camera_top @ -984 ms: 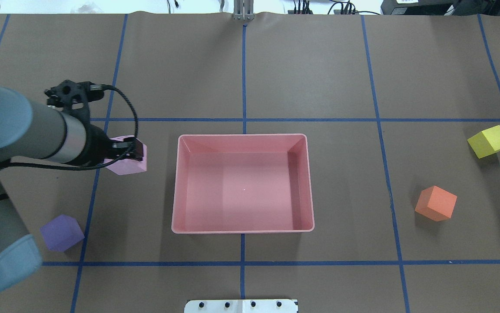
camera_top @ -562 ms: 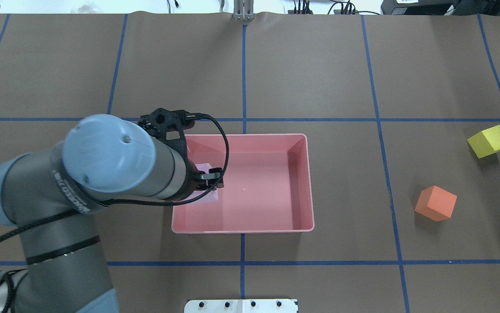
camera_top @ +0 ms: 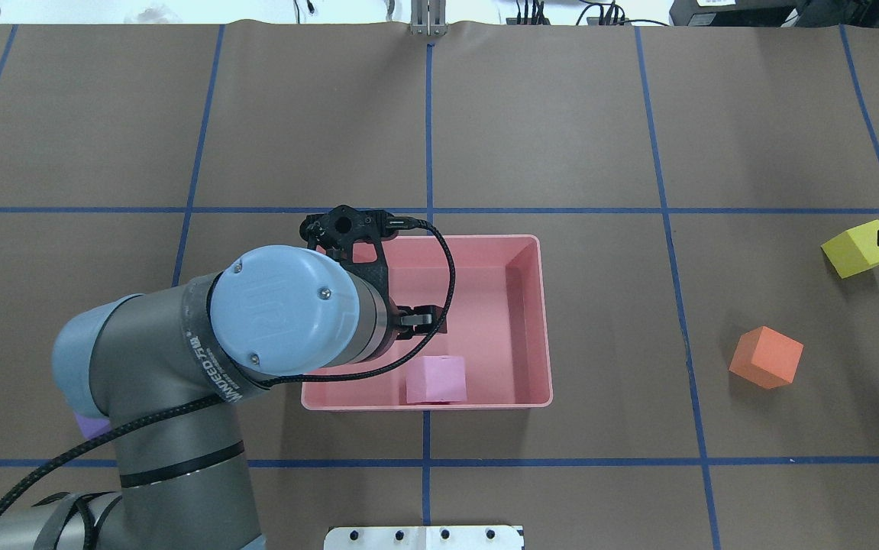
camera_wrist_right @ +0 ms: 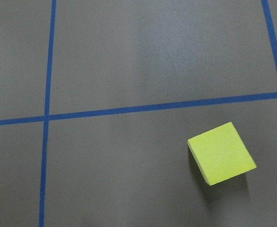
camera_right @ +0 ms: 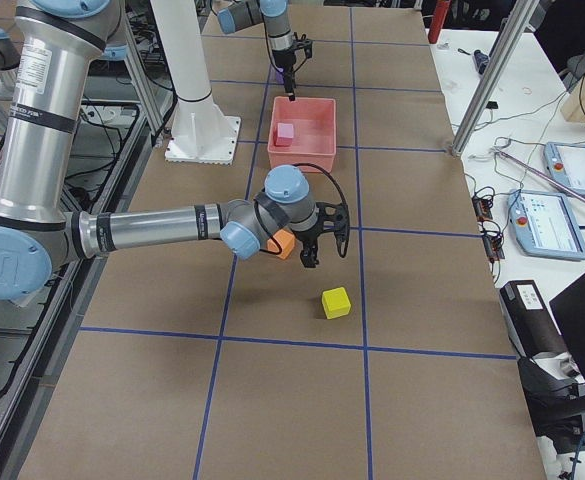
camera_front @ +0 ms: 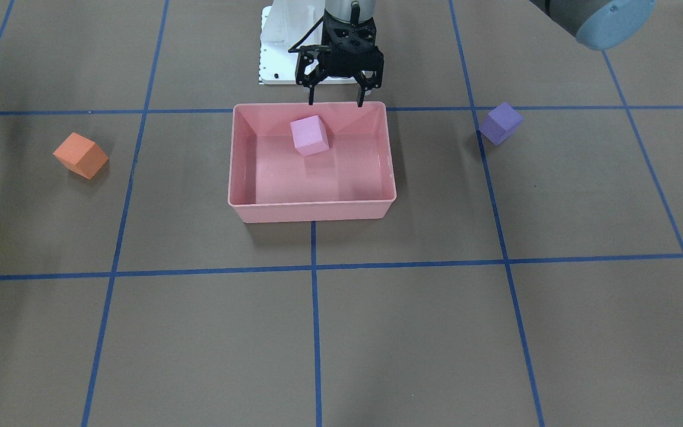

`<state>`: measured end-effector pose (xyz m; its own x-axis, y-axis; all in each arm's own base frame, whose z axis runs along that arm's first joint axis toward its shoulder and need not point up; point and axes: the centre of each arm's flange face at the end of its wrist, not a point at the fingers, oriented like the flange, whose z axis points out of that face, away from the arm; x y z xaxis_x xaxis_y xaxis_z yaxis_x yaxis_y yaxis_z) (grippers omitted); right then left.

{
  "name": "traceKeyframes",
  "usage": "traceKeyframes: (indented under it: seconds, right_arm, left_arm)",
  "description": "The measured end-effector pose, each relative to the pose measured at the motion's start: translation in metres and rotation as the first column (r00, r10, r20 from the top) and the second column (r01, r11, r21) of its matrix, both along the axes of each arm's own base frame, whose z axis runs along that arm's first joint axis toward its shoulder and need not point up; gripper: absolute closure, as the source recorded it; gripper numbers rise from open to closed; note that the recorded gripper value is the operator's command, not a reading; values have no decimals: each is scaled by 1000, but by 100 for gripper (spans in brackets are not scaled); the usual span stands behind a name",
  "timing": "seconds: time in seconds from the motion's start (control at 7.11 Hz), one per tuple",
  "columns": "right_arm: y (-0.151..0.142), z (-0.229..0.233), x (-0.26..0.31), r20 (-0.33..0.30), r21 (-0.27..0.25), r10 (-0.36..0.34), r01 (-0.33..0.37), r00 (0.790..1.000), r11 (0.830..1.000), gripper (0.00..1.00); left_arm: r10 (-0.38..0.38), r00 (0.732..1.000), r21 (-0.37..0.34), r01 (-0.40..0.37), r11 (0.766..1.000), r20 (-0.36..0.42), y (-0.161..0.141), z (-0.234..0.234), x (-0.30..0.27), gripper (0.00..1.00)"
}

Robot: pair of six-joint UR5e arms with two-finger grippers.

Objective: Place blocks into pink bin with both arms
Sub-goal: 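Lift the left gripper from the bin while the right reaches for the orange cube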

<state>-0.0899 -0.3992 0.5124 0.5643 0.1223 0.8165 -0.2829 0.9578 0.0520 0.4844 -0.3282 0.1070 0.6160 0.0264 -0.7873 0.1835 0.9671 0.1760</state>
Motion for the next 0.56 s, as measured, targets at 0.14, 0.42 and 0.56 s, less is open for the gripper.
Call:
traceKeyframes:
  seconds: [0.14,0.42,0.56]
  right_arm:
    - [13,-9,-18,-11,-34,27,-27,1000,999,2]
    - [34,-16,-60,-54,-89,87,-91,995,992,2]
    - [46,-18,-90,-85,-104,123,-132,989,986,2]
  left_arm:
    - [29,999,76,-32,997,33,-13,10,-19,0]
    - [90,989,159,-108,981,115,-56,47,-73,0]
    - [107,984,173,-130,976,139,-72,61,-93,0]
